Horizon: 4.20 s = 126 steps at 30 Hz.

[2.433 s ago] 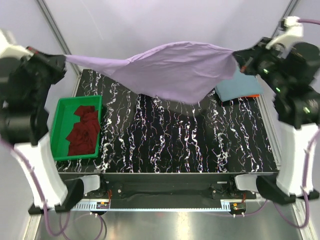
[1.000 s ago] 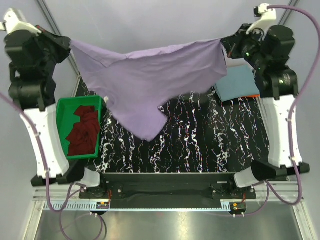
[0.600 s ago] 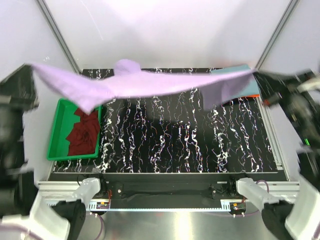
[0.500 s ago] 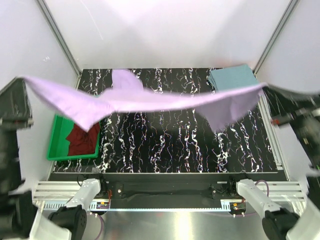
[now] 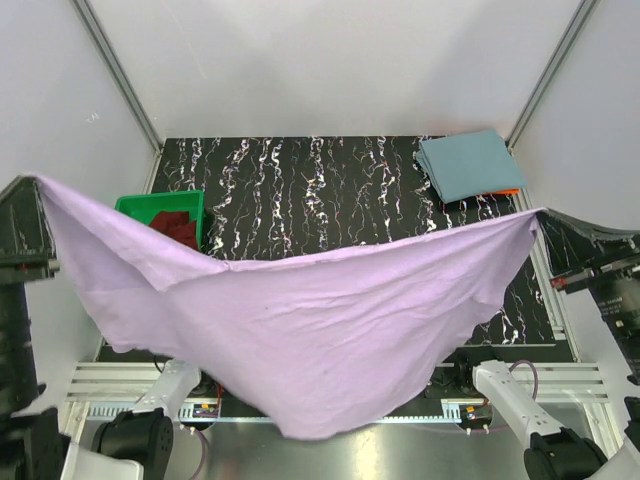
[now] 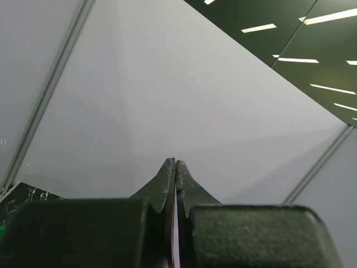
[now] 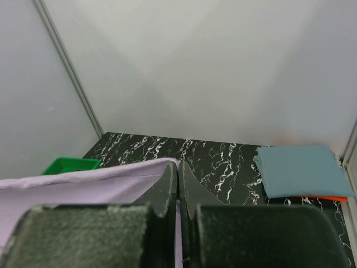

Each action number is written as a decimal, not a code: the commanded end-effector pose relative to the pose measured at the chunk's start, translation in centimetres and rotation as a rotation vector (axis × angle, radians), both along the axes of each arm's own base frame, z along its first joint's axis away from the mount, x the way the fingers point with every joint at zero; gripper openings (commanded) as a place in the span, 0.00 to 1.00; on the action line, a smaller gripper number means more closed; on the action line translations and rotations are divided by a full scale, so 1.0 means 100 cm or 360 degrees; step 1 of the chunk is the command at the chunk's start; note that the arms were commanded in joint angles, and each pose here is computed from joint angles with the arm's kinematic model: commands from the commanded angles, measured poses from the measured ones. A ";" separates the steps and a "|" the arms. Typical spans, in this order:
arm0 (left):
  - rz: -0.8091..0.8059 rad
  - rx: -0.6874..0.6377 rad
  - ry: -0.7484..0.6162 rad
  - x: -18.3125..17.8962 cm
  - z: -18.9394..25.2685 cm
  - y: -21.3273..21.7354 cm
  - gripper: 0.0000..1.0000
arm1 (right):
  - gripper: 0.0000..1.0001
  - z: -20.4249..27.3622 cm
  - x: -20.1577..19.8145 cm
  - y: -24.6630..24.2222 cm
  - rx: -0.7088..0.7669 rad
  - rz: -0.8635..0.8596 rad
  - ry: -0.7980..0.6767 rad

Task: Fold and stack the t-shirts
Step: Flatten the tshirt out, then fold the tshirt

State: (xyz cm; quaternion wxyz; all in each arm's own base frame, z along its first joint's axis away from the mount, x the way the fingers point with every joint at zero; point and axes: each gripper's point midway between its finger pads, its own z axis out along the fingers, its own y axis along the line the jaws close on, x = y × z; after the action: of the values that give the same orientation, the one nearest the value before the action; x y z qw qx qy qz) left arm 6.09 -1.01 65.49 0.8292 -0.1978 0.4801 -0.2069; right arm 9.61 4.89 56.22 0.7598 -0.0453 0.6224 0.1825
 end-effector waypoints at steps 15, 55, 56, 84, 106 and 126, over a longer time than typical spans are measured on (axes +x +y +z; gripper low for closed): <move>-0.0136 0.0030 0.0743 0.344 -0.155 0.017 0.00 | 0.00 -0.144 0.282 0.034 -0.0128 -0.0108 0.0487; -0.0311 -0.0090 0.1516 0.492 -0.383 -0.009 0.00 | 0.00 -0.349 0.484 -0.014 -0.0114 -0.0076 0.0973; -0.0308 -0.0090 0.1528 0.482 -0.382 -0.010 0.00 | 0.00 -0.353 0.483 -0.015 -0.0119 -0.0074 0.0990; -0.0450 -0.0289 0.2048 0.346 -0.481 -0.036 0.00 | 0.00 -0.440 0.437 -0.041 -0.0377 -0.0149 0.1488; -0.0297 -0.0068 0.2220 0.286 -0.509 -0.033 0.00 | 0.00 -0.455 0.420 -0.050 -0.0373 -0.0267 0.1538; -0.0389 0.0007 0.2301 0.250 -0.522 -0.046 0.00 | 0.00 -0.467 0.395 -0.056 -0.0358 -0.0354 0.1601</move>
State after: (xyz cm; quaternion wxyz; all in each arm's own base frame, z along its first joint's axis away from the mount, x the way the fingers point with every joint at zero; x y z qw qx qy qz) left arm 30.98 -5.60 11.80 0.2459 -0.2434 0.9316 -0.1113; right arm 48.30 0.01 6.78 0.3325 0.0243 0.9414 0.0507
